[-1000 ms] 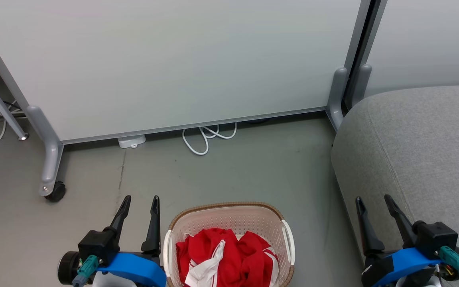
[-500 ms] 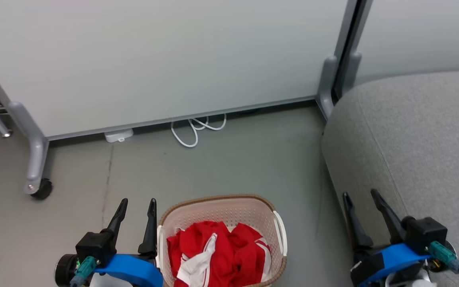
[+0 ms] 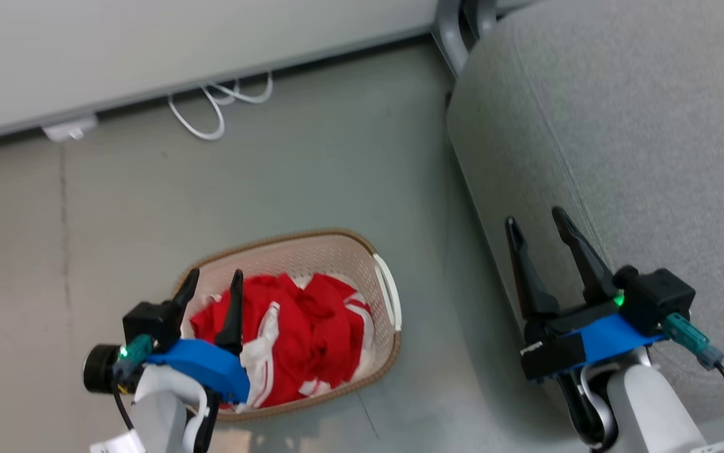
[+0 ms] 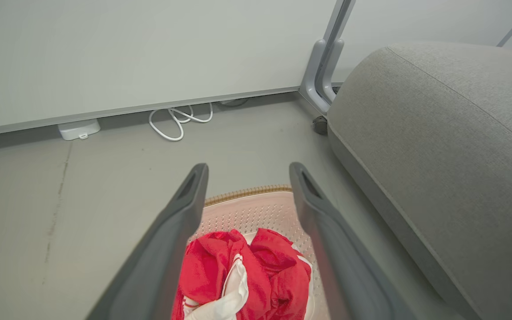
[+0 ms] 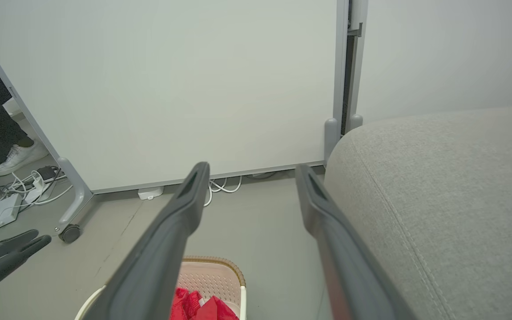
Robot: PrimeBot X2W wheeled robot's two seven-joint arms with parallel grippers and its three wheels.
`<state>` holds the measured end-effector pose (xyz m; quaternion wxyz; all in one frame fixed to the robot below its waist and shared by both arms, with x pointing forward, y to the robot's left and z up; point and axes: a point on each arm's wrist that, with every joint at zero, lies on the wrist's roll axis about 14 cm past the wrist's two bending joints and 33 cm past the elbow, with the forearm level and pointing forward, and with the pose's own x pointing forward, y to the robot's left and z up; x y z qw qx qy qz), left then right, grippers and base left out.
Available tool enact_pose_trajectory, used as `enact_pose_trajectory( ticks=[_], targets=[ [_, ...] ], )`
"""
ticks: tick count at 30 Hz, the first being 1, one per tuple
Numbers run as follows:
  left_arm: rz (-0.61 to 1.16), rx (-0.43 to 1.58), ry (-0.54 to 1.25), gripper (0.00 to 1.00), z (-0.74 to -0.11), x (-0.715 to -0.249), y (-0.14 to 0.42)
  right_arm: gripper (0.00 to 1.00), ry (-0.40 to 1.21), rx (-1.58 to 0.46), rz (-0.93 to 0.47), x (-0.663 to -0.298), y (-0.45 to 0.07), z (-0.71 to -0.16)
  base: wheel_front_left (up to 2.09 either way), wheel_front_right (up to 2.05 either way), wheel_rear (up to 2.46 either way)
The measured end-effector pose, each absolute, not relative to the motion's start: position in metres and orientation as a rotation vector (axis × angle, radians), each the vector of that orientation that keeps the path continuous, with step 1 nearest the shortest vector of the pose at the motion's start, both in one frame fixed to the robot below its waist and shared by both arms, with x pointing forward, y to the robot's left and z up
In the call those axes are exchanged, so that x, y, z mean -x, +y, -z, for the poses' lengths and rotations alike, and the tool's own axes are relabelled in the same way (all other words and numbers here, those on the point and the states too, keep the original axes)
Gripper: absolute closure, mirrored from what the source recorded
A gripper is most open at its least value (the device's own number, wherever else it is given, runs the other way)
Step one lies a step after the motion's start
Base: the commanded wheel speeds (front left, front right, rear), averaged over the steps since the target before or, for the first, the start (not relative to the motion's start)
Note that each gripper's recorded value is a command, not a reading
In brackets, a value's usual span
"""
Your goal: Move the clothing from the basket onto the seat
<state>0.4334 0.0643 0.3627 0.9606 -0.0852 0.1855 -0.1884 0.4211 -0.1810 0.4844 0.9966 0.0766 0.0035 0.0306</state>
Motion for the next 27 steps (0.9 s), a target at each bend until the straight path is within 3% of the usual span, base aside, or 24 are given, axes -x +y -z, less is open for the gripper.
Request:
enact_pose_trajectory(
  ticks=[13, 21, 27],
  targets=[
    [0.458, 0.151, 0.711, 0.00, -0.228, -0.457, 0.036, 0.00, 0.092, -0.122, -0.104, -0.475, -0.176, -0.429, 0.00, 0.00, 0.00],
    [0.475, 0.140, 0.893, 0.00, -0.155, -0.449, 0.024, 0.00, 0.215, -0.172, -0.089, -0.472, -0.179, -0.379, 0.00, 0.00, 0.00],
    [0.447, 0.091, 0.961, 0.00, -0.122, -0.448, 0.022, 0.00, 0.233, -0.190, -0.058, -0.470, -0.189, -0.371, 0.00, 0.00, 0.00]
  ],
)
